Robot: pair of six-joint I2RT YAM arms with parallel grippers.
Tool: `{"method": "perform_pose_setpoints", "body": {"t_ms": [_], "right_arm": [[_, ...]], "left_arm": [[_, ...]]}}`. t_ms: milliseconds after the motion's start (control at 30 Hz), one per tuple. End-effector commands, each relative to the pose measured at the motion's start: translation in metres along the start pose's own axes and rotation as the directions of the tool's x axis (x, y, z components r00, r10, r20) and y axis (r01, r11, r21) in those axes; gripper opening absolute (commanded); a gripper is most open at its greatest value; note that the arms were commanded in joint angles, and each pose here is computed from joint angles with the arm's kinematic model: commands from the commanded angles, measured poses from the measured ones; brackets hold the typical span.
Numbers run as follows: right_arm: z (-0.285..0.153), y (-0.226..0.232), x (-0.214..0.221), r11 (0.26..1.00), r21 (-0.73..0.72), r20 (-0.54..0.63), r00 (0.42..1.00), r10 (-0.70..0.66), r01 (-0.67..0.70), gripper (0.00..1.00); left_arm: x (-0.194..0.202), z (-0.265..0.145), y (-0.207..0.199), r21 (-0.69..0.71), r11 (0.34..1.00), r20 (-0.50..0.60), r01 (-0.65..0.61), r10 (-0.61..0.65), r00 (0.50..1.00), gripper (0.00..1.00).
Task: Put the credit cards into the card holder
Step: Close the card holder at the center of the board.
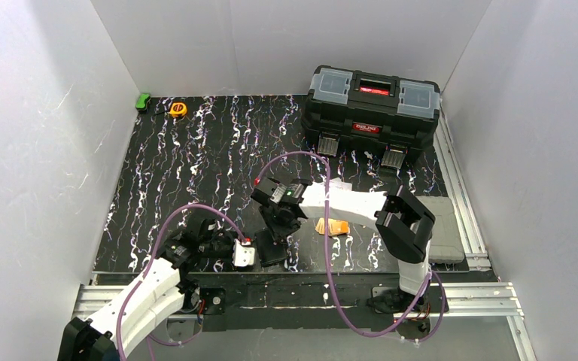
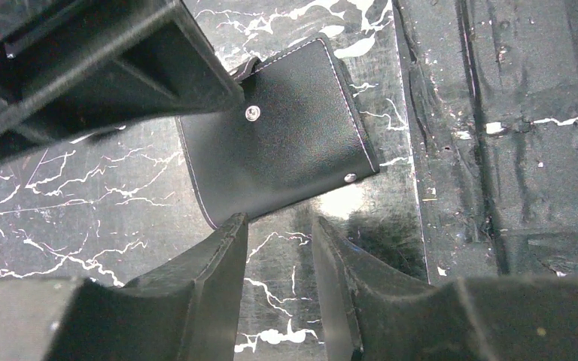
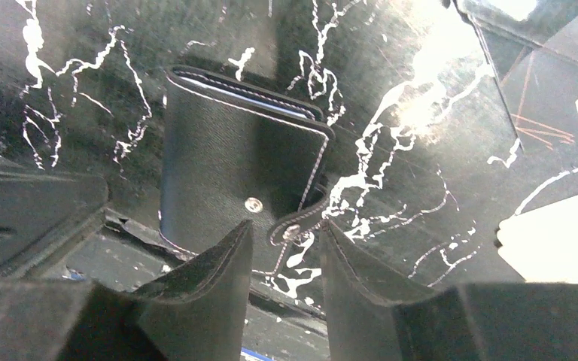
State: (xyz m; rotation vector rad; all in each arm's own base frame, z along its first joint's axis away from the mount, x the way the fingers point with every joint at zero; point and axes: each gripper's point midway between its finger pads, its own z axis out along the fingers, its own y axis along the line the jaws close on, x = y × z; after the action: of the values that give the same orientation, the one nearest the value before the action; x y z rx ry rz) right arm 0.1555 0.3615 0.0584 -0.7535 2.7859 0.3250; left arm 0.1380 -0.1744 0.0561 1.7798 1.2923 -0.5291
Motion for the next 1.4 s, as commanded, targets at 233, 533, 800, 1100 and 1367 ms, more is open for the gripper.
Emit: {"method": "perform_pose_setpoints", "body": {"t_ms": [233,533,800,1100,1367], "right_arm": [[0.0,0.003,-0.006,0.999,0.029,0.016,1.0,-0.02,0.02,0.36],[-0.005,0.003,-0.007,1.0,0.026,0.038,0.999,-0.004,0.003,0.09],[-0.004,0.001,-0.003,1.0,0.014,0.031,0.999,0.018,-0.018,0.01],[-0.001,0.003,0.001,0.982,-0.154,-0.006,0.994,0.107,-0.106,0.01],[-0.001,0.009,-0.002,0.963,-0.24,-0.012,0.992,0.123,-0.122,0.01]], "left_arm": [[0.0,0.001,-0.009,0.025,1.0,0.009,0.012,-0.012,1.0,0.36],[0.0,0.001,-0.009,0.028,1.0,0.011,0.008,-0.009,1.0,0.35],[0.009,0.007,-0.015,0.072,0.996,0.001,-0.06,0.06,0.998,0.35],[0.007,0.016,-0.012,0.122,0.986,0.038,-0.116,0.112,0.993,0.37],[0.004,0.022,-0.012,0.138,0.978,0.055,-0.157,0.151,0.987,0.38]]}}
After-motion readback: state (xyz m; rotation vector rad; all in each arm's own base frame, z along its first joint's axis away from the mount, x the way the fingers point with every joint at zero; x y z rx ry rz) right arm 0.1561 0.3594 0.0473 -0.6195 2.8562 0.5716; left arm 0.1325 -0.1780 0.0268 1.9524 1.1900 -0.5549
